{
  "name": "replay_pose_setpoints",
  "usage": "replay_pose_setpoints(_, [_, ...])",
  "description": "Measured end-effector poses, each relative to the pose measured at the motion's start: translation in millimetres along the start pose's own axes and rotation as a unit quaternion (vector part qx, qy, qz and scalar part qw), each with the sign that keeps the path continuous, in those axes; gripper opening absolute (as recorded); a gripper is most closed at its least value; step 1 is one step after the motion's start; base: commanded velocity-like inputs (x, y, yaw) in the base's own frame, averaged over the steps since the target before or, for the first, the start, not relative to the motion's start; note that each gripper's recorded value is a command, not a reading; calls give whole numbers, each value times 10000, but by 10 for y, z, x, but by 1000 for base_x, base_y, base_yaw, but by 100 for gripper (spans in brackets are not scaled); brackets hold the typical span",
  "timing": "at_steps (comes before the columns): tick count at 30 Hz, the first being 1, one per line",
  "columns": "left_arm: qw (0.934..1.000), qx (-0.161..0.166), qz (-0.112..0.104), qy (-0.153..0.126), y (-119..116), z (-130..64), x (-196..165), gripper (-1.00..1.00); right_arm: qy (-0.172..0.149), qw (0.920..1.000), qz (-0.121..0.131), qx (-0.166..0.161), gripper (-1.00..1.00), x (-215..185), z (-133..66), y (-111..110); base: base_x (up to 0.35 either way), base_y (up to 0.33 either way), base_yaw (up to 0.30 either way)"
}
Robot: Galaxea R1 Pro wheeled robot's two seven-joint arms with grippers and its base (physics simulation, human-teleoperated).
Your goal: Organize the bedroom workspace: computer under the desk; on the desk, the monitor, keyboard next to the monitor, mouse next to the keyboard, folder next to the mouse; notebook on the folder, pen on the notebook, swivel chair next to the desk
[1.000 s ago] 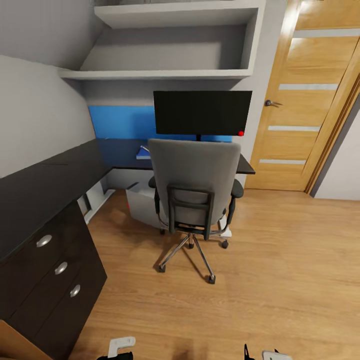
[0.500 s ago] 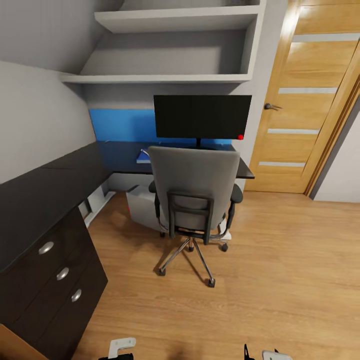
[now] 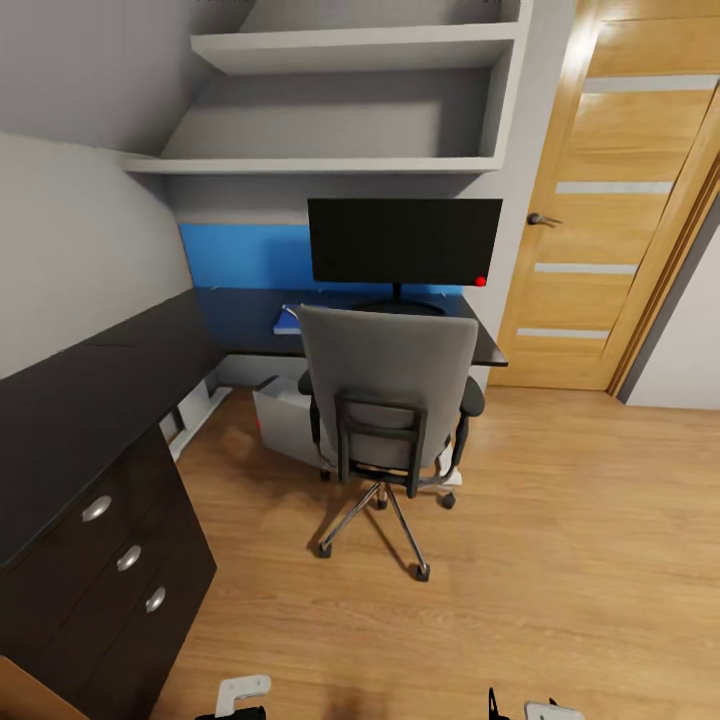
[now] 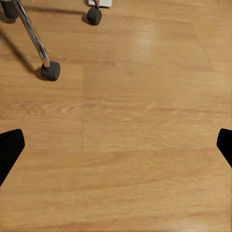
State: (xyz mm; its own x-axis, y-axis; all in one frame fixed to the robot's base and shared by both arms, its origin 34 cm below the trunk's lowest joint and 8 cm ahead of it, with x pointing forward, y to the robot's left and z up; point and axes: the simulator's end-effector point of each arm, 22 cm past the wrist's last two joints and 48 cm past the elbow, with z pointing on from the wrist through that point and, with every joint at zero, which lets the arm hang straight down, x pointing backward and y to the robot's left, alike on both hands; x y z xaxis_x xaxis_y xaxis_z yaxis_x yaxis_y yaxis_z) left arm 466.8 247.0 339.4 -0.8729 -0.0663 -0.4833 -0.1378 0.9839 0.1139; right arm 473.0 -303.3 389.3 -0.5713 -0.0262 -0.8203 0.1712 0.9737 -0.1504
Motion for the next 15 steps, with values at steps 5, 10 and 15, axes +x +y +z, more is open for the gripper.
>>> replay_pose_setpoints(5, [10000, 2, -1, 1, 6, -82, -66, 100, 1, 10000, -2, -2, 100, -94, -43, -12, 0, 0, 0])
replay_pose_setpoints(10, [10000, 2, -1, 1, 15, -163, -130, 100, 2, 10000, -2, -1, 100, -188, -86, -25, 0, 0, 0])
replay_pose_setpoints(15, [10000, 2, -1, 2, 25, -243, -193, 100, 3, 10000, -2, -1, 100, -280, -129, -37, 0, 0, 0])
